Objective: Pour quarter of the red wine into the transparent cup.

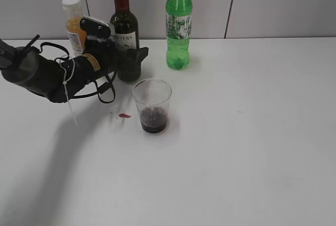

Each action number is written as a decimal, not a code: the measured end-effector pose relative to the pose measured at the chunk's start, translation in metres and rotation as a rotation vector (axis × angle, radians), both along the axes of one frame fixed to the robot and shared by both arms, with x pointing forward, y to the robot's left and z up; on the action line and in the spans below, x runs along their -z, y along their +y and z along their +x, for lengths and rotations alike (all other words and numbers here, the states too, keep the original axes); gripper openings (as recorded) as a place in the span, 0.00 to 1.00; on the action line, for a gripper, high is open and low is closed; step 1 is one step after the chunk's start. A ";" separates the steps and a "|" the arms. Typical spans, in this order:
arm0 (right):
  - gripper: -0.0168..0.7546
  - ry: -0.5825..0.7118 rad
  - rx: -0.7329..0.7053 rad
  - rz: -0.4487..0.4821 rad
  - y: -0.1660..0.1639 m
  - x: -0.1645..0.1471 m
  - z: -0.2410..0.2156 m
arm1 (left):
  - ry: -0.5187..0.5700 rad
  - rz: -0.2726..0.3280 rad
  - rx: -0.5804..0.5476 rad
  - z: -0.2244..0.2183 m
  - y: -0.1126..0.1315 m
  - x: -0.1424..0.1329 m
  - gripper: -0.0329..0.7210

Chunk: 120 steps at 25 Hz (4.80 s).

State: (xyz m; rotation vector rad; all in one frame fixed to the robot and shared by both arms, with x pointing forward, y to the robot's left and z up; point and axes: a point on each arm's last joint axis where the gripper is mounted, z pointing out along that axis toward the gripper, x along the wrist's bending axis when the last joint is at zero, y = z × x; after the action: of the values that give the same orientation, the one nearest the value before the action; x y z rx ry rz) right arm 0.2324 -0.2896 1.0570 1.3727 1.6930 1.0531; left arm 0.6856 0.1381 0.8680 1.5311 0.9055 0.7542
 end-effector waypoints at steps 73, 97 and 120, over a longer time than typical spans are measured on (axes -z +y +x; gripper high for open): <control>0.79 0.000 0.000 0.000 0.000 0.000 0.000 | 0.061 0.076 -0.112 -0.119 0.070 -0.109 0.88; 0.79 0.000 0.000 0.000 0.000 0.000 0.000 | 0.922 0.352 -0.332 -0.197 0.127 -0.158 0.85; 0.79 0.000 0.001 0.000 0.000 0.000 0.000 | 0.817 0.168 -0.262 -0.359 0.141 -0.167 0.83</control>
State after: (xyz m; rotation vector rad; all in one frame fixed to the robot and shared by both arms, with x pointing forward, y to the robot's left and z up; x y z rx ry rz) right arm 0.2324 -0.2896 1.0570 1.3732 1.6923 1.0526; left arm 0.3264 0.2794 1.0350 1.9276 1.7009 0.3681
